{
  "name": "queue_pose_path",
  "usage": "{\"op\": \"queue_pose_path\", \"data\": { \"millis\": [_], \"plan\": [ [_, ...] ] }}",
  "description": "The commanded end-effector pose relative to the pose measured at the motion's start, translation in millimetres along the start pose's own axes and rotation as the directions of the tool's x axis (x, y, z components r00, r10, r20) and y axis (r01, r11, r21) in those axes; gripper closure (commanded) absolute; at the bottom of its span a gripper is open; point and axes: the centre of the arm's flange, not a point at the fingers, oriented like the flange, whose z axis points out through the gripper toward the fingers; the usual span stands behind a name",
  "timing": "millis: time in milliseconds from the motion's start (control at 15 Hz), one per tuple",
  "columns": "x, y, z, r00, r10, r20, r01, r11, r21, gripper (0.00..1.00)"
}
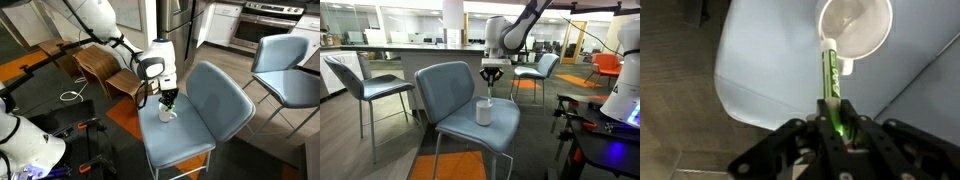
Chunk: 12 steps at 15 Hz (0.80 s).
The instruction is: Take the marker out of the mug and put it on the chair
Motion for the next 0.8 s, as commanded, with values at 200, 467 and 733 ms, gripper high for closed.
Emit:
{"op": "queue_pose_path", "data": {
  "millis": [200, 467, 733],
  "plan": [
    [39, 65, -11, 0.977, 0.213, 0.031, -0.215, 0.975, 0.065, 0.95],
    [53, 86, 31, 0.936, 0.341, 0.083, -0.349, 0.931, 0.103, 0.95],
    [53, 103, 78, 0.870, 0.467, 0.159, -0.489, 0.859, 0.154, 0.95]
  ]
}}
